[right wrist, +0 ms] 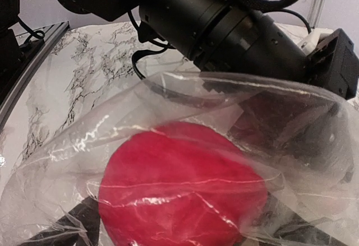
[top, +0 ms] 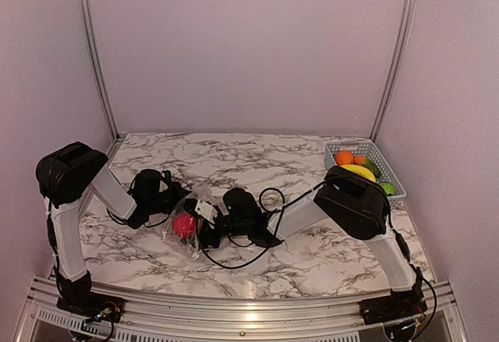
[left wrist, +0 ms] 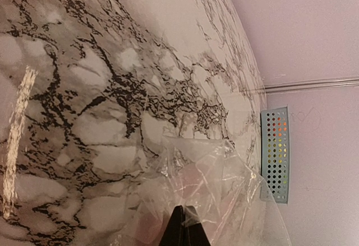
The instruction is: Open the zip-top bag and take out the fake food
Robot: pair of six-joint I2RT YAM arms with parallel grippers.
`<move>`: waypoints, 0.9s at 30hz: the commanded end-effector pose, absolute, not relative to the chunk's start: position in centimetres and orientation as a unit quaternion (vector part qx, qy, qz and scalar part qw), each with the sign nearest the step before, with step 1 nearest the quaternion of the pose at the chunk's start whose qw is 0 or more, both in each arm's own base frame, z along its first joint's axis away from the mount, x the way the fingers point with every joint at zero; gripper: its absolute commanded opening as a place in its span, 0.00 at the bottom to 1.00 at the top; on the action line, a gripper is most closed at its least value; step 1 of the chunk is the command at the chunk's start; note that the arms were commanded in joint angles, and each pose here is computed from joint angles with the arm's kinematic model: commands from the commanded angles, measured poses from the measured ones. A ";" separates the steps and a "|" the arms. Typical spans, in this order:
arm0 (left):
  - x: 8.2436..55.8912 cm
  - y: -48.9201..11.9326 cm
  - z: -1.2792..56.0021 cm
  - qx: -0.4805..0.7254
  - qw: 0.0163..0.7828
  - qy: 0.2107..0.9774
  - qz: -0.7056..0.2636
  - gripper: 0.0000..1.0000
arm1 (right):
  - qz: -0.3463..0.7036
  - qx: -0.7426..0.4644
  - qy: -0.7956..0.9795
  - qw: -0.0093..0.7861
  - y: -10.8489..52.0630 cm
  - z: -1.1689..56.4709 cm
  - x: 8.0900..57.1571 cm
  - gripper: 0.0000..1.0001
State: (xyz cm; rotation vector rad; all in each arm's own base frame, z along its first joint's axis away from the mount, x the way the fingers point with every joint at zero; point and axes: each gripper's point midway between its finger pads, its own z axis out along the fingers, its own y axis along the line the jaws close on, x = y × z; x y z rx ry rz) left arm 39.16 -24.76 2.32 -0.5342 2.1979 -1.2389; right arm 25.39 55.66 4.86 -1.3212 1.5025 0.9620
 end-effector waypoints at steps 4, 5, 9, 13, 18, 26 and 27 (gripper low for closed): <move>37.1 -23.6 -1.6 -0.208 0.236 0.853 -0.417 0.00 | 0.382 -0.540 0.604 0.445 56.0 5.1 24.9 0.76; 37.1 -23.2 -1.5 -0.208 0.238 0.853 -0.415 0.00 | 0.381 -0.539 0.602 0.449 55.7 5.6 24.8 0.72; 37.8 -21.2 -0.8 -0.219 0.250 0.850 -0.408 0.00 | 0.373 -0.536 0.603 0.459 54.3 6.8 24.5 0.63; 38.6 -19.2 0.0 -0.225 0.264 0.850 -0.395 0.00 | 0.367 -0.529 0.608 0.464 52.8 7.4 24.0 0.55; 39.4 -16.8 0.8 -0.236 0.280 0.849 -0.381 0.00 | 0.354 -0.522 0.626 0.459 50.6 7.4 23.5 0.54; 40.7 -13.3 1.3 -0.263 0.297 0.842 -0.367 0.00 | 0.330 -0.487 0.664 0.462 45.2 8.7 23.8 0.52; 40.8 -12.9 1.2 -0.265 0.298 0.842 -0.363 0.00 | 0.330 -0.478 0.669 0.464 44.5 9.1 24.0 0.52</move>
